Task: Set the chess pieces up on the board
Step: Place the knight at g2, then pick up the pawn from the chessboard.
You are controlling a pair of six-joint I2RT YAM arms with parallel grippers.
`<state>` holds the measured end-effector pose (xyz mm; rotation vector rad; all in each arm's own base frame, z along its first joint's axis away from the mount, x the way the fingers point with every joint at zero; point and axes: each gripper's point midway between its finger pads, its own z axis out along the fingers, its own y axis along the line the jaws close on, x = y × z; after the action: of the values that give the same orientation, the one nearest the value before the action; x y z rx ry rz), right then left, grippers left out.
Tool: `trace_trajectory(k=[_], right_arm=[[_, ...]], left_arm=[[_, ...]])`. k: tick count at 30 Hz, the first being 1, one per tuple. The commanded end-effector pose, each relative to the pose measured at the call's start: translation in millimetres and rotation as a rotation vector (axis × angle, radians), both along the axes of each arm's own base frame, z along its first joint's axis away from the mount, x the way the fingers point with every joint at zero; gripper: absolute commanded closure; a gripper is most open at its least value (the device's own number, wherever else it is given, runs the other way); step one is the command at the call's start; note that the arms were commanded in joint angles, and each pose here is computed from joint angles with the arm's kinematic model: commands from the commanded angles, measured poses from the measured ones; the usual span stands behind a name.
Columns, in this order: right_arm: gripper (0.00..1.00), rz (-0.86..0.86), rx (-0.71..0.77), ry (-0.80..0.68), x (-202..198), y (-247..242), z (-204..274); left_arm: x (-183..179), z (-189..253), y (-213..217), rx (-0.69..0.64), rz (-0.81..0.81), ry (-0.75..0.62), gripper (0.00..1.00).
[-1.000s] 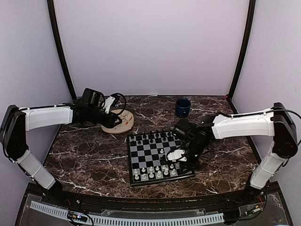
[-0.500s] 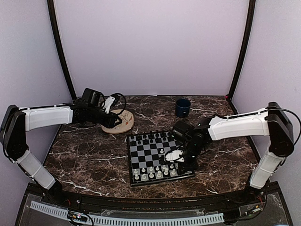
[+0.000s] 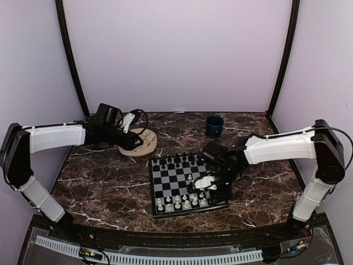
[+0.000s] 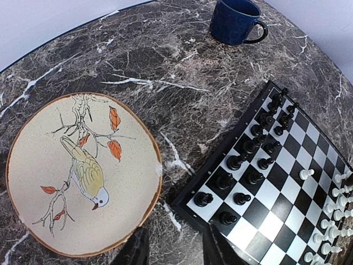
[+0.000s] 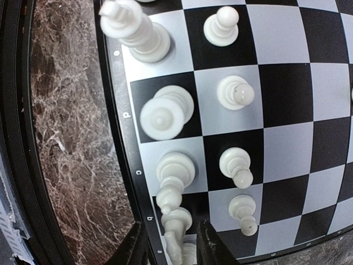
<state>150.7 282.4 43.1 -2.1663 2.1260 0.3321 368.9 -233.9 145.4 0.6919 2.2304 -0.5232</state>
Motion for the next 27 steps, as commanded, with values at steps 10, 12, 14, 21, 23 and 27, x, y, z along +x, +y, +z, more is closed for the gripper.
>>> trace_trajectory(k=[10,12,14,21,23,27], right_arm=[[0.67,-0.071,0.138,-0.082,44.5,26.1,64.2],[0.67,-0.126,0.149,-0.099,62.4,30.4,64.2],[0.67,-0.168,0.155,-0.107,78.0,33.8,61.8],[0.64,-0.215,0.158,-0.089,108.2,52.5,43.2],[0.64,-0.218,0.151,-0.073,112.2,58.2,35.9],[0.63,-0.227,0.139,-0.053,118.6,66.8,21.8]], left_arm=[[-0.8,19.7,-4.4,-0.026,-0.021,-0.030,0.65],[-1.3,21.3,-4.7,-0.029,-0.023,-0.033,0.65],[-1.2,22.4,-4.9,-0.033,-0.023,-0.035,0.64],[-3.6,26.7,-7.7,-0.054,-0.033,-0.035,0.65],[-4.0,27.8,-7.2,-0.057,-0.032,-0.035,0.65],[-4.5,28.7,-7.5,-0.061,-0.034,-0.037,0.65]])
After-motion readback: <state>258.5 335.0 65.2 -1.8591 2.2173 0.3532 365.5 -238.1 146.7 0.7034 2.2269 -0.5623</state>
